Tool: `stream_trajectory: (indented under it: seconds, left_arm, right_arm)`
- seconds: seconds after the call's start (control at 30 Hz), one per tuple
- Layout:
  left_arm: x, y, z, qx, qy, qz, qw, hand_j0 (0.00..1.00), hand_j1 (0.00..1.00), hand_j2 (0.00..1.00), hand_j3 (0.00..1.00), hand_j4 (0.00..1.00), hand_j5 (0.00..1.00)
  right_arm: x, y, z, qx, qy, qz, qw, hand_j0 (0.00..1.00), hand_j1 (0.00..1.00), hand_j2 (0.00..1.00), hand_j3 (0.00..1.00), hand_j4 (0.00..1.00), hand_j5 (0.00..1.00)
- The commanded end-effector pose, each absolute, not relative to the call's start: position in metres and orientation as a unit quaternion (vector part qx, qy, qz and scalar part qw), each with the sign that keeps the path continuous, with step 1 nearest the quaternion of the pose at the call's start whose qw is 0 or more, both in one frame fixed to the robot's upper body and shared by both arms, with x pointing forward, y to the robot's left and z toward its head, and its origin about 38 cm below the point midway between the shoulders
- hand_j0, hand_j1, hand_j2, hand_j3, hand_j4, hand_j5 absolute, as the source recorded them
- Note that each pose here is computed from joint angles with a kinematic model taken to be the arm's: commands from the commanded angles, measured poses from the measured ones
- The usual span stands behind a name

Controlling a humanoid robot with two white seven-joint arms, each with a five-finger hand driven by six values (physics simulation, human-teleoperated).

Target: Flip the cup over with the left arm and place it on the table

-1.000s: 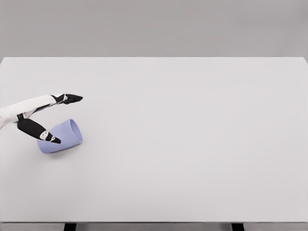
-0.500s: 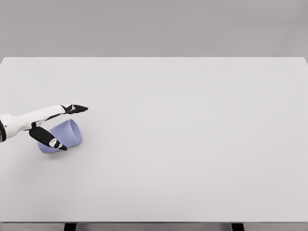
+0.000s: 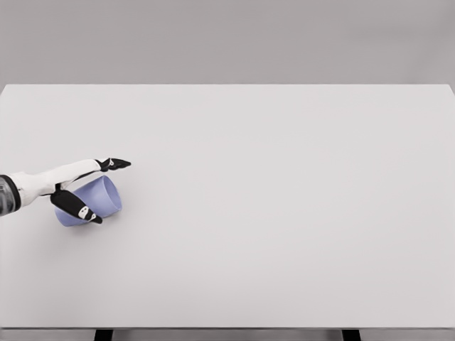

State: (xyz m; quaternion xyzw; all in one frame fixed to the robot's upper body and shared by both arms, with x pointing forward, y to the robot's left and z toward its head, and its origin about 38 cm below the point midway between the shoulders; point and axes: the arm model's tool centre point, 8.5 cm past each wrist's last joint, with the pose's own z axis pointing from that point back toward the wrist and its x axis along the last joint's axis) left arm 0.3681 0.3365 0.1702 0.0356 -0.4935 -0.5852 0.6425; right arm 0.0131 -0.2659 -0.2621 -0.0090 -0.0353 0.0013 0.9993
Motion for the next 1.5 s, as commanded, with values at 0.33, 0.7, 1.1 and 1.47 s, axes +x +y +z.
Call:
stream_trajectory:
  seconds: [0.33,0.7,1.1,1.47]
  left_arm:
    - [0.367,0.338,0.159,0.043,-0.480,-0.580,0.657,1.00,1.00,1.00,1.00,1.00,1.00]
    - [0.367,0.336,0.152,0.054,-0.464,-0.581,0.667,0.77,0.77,0.77,0.77,0.77,0.77]
    - [0.366,0.335,0.149,0.046,-0.467,-0.579,0.667,0.65,0.65,0.65,0.65,0.65,0.65]
    - [0.370,0.356,0.171,-0.021,-0.540,-0.541,0.644,0.66,0.66,0.66,0.66,0.66,0.66]
  right_arm:
    - [0.013,-0.266,-0.262,-0.009,-0.035,0.001,0.999,1.00,1.00,1.00,1.00,1.00,1.00]
    - [0.013,-0.266,-0.262,-0.009,-0.035,0.001,0.999,1.00,1.00,1.00,1.00,1.00,1.00]
    - [0.013,-0.266,-0.262,-0.009,-0.035,0.001,0.999,1.00,1.00,1.00,1.00,1.00,1.00]
    - [0.013,-0.266,-0.262,-0.009,-0.035,0.001,0.999,1.00,1.00,1.00,1.00,1.00,1.00]
